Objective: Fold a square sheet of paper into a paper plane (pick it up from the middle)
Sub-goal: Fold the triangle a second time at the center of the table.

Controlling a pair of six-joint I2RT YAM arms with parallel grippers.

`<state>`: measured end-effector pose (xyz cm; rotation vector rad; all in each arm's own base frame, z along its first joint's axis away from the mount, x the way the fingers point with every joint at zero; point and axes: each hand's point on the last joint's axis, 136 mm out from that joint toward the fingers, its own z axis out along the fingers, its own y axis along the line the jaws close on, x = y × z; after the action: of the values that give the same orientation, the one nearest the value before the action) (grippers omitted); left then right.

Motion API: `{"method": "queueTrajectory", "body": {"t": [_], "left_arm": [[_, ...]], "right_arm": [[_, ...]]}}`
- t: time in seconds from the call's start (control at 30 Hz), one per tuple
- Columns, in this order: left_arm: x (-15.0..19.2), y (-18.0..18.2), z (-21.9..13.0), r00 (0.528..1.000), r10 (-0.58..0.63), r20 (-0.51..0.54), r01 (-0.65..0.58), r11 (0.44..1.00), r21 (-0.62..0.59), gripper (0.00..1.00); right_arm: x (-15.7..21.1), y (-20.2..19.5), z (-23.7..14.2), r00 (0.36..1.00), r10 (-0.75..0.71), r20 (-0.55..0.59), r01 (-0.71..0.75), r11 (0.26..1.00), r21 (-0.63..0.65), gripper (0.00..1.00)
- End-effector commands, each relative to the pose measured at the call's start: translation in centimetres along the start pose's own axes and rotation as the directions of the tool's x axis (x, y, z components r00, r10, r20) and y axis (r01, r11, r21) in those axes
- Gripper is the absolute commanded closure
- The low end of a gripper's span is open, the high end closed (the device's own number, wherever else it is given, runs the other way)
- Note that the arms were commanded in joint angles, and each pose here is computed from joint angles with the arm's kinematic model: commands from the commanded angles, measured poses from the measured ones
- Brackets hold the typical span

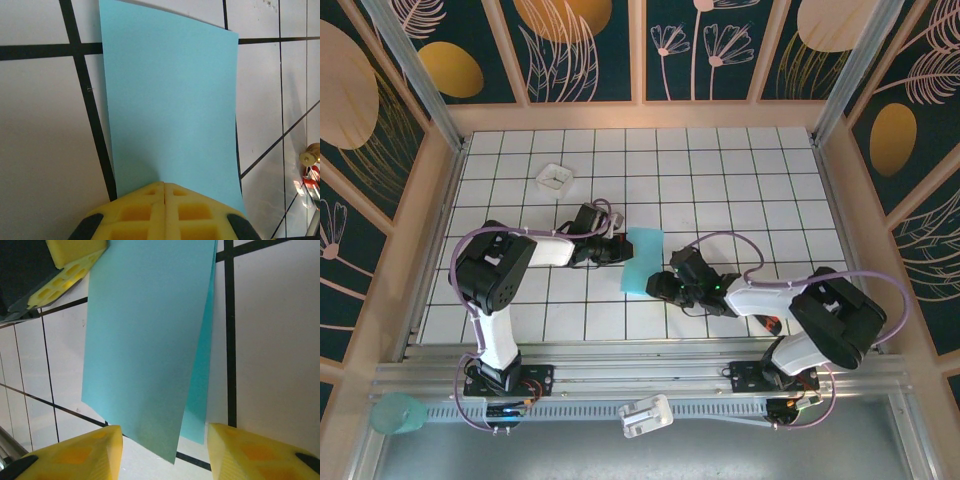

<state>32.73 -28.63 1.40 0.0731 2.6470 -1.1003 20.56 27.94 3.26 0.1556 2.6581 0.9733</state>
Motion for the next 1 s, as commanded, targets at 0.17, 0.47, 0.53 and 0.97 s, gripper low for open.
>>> {"method": "queueTrajectory", "body": {"t": [0.17,0.47,0.53,0.97], "left_arm": [[2.3,2.7,0.5,0.998,-0.025,-0.057,0.021,0.997,-0.074,1.00],[2.3,2.7,0.4,0.998,-0.016,-0.060,0.011,0.997,-0.077,1.00],[2.3,2.6,0.3,0.998,-0.013,-0.059,0.009,0.997,-0.079,1.00],[0.8,0.9,-0.2,0.999,0.015,-0.030,-0.016,0.999,-0.046,0.90]], "right_arm": [[-1.1,1.6,0.8,0.999,0.045,0.018,-0.043,0.997,-0.071,0.57],[-2.9,1.9,0.9,0.992,0.111,0.065,-0.104,0.989,-0.106,0.66],[-3.5,1.9,0.8,0.988,0.133,0.076,-0.124,0.985,-0.118,0.70],[-6.4,1.8,1.0,0.975,0.199,0.102,-0.182,0.971,-0.156,0.95]]}}
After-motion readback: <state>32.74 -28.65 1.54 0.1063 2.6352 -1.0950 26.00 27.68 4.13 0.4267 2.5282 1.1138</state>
